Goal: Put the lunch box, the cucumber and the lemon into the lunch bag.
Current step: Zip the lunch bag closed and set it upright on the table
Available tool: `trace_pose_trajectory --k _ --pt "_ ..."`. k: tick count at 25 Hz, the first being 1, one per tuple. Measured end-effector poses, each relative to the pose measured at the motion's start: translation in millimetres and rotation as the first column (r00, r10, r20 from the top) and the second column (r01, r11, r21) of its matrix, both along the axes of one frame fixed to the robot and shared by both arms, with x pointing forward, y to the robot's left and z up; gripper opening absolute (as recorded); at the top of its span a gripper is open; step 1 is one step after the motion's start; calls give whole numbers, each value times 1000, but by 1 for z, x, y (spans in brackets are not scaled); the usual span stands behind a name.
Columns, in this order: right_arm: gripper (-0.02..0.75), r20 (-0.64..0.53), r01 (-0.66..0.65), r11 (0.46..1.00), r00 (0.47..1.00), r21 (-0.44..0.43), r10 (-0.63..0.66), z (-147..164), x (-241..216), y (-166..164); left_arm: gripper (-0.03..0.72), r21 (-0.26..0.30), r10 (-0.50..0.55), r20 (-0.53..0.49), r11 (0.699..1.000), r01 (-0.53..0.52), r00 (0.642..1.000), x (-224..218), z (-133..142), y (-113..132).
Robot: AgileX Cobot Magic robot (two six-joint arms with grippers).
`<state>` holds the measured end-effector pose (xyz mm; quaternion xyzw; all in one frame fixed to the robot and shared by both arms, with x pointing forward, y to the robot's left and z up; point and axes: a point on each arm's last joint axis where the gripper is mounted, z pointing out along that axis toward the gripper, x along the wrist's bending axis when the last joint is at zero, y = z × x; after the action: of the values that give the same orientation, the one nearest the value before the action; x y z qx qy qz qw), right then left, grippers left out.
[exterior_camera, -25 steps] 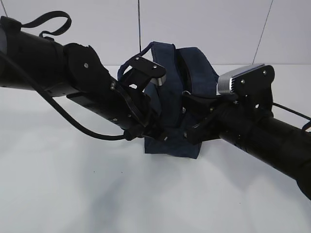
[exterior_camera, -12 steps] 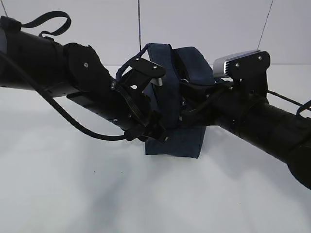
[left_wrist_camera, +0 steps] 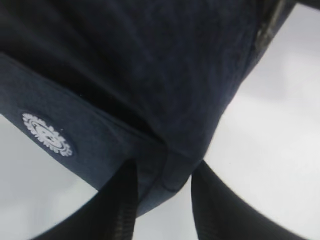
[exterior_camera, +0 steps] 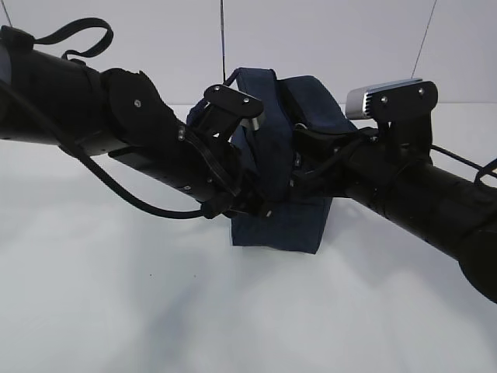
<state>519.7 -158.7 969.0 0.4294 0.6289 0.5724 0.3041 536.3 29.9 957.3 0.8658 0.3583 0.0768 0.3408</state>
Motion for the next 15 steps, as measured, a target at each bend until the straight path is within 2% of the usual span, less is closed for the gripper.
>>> trace_pose_trajectory --k 3,5,15 --pt "17 -1 6 1000 1000 4 -6 0 0 0 58 -4 5 10 1000 -5 1000 1 1 0" --pt "17 -6 21 1000 1000 14 -21 0 1 -1 11 -5 7 13 1000 -7 1000 1 1 0" --pt "17 12 76 994 997 74 -78 10 9 -2 -4 -5 4 12 1000 -4 1000 1 1 -1"
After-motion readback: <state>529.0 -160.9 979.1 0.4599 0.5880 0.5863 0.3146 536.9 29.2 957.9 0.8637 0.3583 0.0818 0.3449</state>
